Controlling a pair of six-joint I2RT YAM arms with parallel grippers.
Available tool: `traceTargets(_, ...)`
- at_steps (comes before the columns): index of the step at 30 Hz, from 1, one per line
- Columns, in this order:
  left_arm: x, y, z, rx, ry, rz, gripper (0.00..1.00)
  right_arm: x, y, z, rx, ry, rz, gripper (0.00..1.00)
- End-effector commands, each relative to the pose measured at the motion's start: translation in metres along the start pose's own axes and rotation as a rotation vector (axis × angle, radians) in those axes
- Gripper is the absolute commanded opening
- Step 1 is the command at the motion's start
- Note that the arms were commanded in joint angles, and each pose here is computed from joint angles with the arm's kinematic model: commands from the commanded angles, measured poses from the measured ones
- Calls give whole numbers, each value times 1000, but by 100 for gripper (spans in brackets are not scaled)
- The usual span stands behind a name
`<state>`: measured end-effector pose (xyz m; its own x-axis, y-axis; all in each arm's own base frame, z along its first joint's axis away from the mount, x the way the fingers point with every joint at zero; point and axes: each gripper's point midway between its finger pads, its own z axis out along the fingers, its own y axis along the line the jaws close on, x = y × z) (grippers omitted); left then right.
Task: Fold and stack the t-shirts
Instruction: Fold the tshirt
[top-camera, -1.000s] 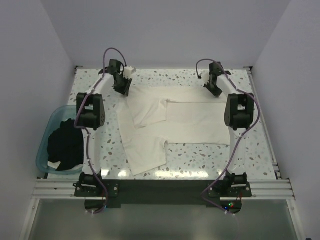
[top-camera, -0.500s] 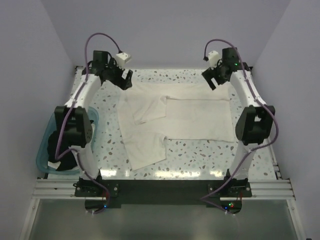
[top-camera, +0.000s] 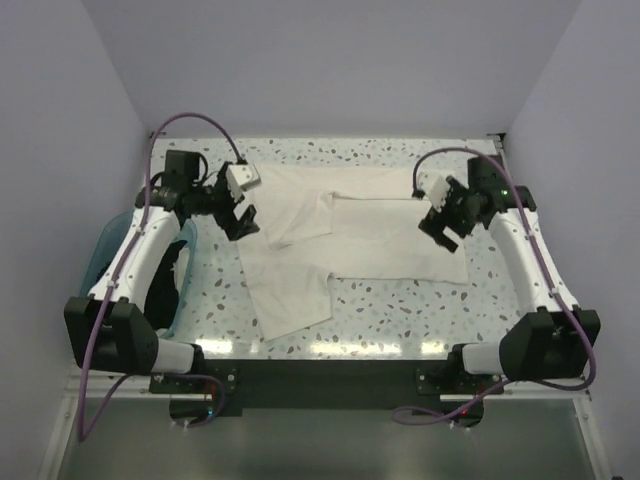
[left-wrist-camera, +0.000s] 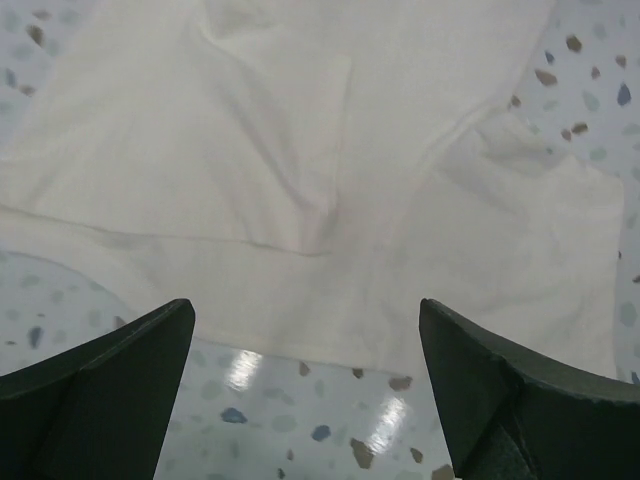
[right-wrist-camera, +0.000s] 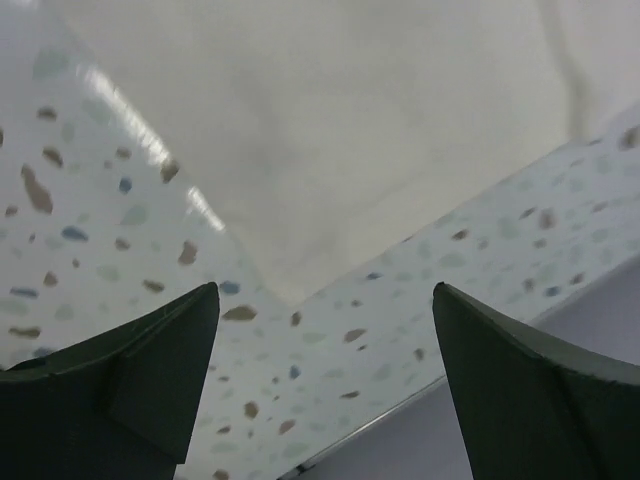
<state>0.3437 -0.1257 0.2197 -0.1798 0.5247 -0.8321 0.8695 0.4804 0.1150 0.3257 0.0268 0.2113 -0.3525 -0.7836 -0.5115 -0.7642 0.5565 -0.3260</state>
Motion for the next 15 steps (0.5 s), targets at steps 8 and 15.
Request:
traceTargets(8, 109, -89, 7, 154, 297, 35, 82, 150, 69, 53, -217, 381, -114, 60)
traceTargets(15, 115, -84, 13, 129, 319, 31, 82, 163, 62, 80, -233, 410, -151, 40)
